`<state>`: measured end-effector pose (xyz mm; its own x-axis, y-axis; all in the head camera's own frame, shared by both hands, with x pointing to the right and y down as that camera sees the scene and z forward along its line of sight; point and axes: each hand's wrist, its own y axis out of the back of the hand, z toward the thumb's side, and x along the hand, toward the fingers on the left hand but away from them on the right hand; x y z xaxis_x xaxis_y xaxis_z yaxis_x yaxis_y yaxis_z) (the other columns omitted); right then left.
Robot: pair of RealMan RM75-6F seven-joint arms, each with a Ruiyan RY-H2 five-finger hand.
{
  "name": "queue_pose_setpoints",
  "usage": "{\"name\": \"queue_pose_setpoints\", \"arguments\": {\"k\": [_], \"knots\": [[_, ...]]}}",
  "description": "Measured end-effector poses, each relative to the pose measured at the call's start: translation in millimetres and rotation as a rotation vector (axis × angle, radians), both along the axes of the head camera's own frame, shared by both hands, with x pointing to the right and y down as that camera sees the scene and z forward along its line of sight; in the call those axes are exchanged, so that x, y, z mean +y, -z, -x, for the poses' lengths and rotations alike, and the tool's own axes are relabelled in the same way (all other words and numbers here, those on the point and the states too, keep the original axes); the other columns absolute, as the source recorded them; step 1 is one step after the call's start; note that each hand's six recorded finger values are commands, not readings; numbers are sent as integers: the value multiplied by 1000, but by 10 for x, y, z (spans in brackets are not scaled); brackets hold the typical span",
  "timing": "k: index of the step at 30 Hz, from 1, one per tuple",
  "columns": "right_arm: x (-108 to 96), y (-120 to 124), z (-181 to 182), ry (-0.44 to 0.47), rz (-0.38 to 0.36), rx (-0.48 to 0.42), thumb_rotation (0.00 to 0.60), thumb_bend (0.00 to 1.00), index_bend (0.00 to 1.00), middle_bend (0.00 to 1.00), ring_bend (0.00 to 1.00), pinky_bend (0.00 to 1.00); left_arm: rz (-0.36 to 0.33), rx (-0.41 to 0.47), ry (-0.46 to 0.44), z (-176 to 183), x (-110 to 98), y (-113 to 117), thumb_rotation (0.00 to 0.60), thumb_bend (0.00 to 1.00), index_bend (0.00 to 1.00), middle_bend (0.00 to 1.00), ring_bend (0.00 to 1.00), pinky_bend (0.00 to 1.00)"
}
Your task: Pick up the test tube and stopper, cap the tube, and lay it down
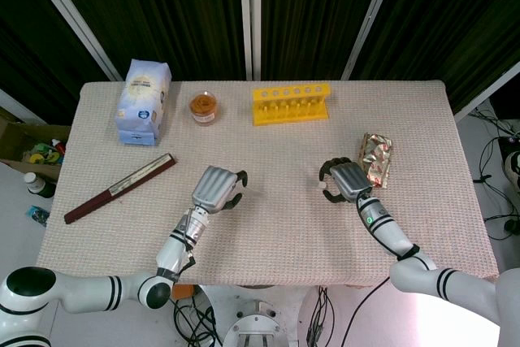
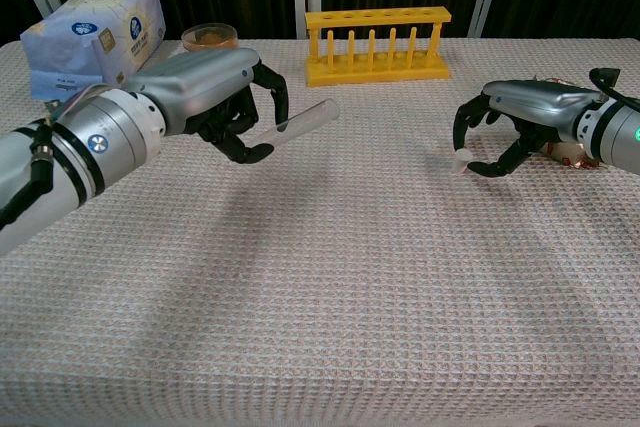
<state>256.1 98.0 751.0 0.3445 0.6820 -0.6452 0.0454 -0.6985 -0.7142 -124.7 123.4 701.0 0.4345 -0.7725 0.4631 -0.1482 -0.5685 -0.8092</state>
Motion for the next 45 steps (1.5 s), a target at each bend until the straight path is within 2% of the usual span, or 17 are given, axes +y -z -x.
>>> {"name": "queue_pose_setpoints", "arguments": {"k": [10,16,22,28,32,38,41,45], "knots": [[-13,-2,15,-2,-7,-5,600,340,560,357,226,258,4,-4,2,11,-7,-12,600,460,636,935,908,1000],[-47,106,8,-10,-26,-30,600,359,602,368,228,259,6,-4,15,57,-52,8,600,463,642,935,909,1000],[-174,523,-104,-19,-79,-80,600,371,622,370,226,259,40,35,62,141,-164,101,600,464,642,935,908,1000],[-335,1213,-239,-22,-152,-140,600,370,626,371,226,259,96,112,129,180,-286,186,600,465,642,935,909,1000],[-384,1685,-213,-28,-171,-223,600,371,628,371,227,259,169,185,168,117,-333,187,600,465,642,934,909,1000],[-409,1939,-84,-40,-138,-339,600,371,632,370,228,259,254,292,209,-81,-408,204,600,466,642,934,909,1000],[-418,2028,56,-18,-121,-387,600,370,632,369,228,259,256,293,202,-160,-420,188,600,466,643,934,908,1000],[-451,2072,195,17,-123,-398,600,371,634,369,228,259,246,279,190,-244,-415,181,600,467,644,934,909,1000]]}}
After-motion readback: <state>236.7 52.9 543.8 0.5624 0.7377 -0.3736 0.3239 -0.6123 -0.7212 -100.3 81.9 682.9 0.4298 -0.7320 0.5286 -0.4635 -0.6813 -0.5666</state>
